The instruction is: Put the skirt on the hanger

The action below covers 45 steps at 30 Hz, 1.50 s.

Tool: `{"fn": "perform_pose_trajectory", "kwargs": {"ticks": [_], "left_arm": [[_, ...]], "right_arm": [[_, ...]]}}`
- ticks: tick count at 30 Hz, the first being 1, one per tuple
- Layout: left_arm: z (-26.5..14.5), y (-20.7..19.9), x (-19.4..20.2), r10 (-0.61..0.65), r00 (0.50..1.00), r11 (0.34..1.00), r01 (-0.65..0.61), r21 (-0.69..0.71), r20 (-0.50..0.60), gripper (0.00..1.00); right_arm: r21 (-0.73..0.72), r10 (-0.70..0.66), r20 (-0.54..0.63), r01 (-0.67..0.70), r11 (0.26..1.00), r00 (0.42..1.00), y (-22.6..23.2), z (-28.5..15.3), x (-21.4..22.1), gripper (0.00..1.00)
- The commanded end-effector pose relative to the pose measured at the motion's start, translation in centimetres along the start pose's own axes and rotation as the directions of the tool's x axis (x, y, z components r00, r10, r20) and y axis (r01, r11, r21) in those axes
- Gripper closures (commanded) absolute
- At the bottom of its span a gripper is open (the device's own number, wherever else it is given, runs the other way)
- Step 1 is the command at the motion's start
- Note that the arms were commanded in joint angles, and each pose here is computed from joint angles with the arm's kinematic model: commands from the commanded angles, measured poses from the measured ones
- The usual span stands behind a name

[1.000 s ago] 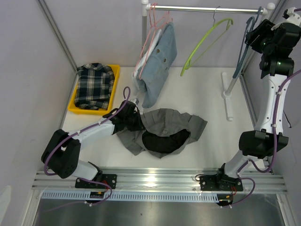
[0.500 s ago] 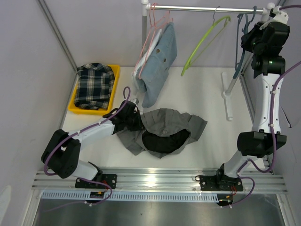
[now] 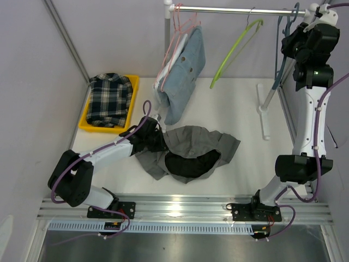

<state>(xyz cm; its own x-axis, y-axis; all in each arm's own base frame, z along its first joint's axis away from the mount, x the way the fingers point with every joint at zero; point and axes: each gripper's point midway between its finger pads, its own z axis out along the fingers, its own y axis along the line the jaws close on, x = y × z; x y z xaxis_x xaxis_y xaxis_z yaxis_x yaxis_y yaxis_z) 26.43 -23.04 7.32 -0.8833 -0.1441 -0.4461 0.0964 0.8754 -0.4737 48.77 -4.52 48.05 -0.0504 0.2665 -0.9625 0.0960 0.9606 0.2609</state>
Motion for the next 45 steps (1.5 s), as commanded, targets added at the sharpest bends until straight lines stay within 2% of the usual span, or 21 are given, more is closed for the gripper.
{"fn": "perform_pose_trajectory", "kwargs": {"ticks": [1, 5, 10, 16, 21, 22, 28, 34, 42, 45], "left_arm": [[-1.2, -2.2, -1.7, 0.031, 0.998, 0.997, -0.035, 0.072, 0.060, 0.91], [-1.4, -2.2, -1.8, 0.033, 0.997, 0.997, -0.038, 0.073, 0.065, 0.91], [-1.4, -2.4, -1.8, 0.038, 0.997, 0.996, -0.042, 0.078, 0.061, 0.91], [-1.4, -2.2, -1.7, 0.041, 0.997, 0.996, -0.045, 0.072, 0.058, 0.91], [-1.4, -2.1, -1.7, 0.045, 0.997, 0.997, -0.049, 0.063, 0.055, 0.92], [-1.4, -2.1, -1.8, 0.043, 0.997, 0.997, -0.046, 0.061, 0.059, 0.92], [-1.4, -1.9, -2.1, 0.040, 0.997, 0.998, -0.043, 0.046, 0.064, 0.93], [-1.2, -1.4, -1.7, 0.033, 0.998, 0.999, -0.034, 0.024, 0.052, 0.96], [-1.7, -0.8, -1.6, 0.020, 0.998, 1.000, -0.020, 0.001, 0.064, 0.99], [-1.9, -0.9, -1.6, 0.017, 0.998, 1.000, -0.017, -0.001, 0.067, 1.00]], "right_arm": [[-0.068, -0.001, 0.190, 0.014, 0.998, 0.982, 2.4, -4.2, -6.8, 1.00], [-0.066, 0.008, 0.175, 0.003, 0.998, 0.984, 2.3, -5.6, -5.9, 1.00], [-0.109, 0.038, 0.216, -0.015, 0.994, 0.976, 3.0, -10.0, -5.8, 1.00], [-0.204, 0.067, 0.072, -0.051, 0.978, 0.995, 5.0, -14.8, -1.1, 1.00], [-0.301, 0.074, -0.161, -0.120, 0.946, 0.984, 7.1, -19.8, 6.5, 1.00], [-0.346, 0.062, -0.194, -0.127, 0.929, 0.979, 8.1, -22.0, 7.6, 1.00], [-0.497, -0.007, -0.422, -0.225, 0.838, 0.907, 11.1, -28.8, 16.3, 1.00], [-0.621, -0.132, -0.549, -0.297, 0.725, 0.826, 12.3, -34.5, 20.8, 1.00], [-0.705, -0.285, -0.641, -0.400, 0.586, 0.713, 13.5, -38.3, 25.8, 1.00], [-0.707, -0.333, -0.653, -0.390, 0.590, 0.680, 13.5, -38.7, 27.3, 1.00]]}}
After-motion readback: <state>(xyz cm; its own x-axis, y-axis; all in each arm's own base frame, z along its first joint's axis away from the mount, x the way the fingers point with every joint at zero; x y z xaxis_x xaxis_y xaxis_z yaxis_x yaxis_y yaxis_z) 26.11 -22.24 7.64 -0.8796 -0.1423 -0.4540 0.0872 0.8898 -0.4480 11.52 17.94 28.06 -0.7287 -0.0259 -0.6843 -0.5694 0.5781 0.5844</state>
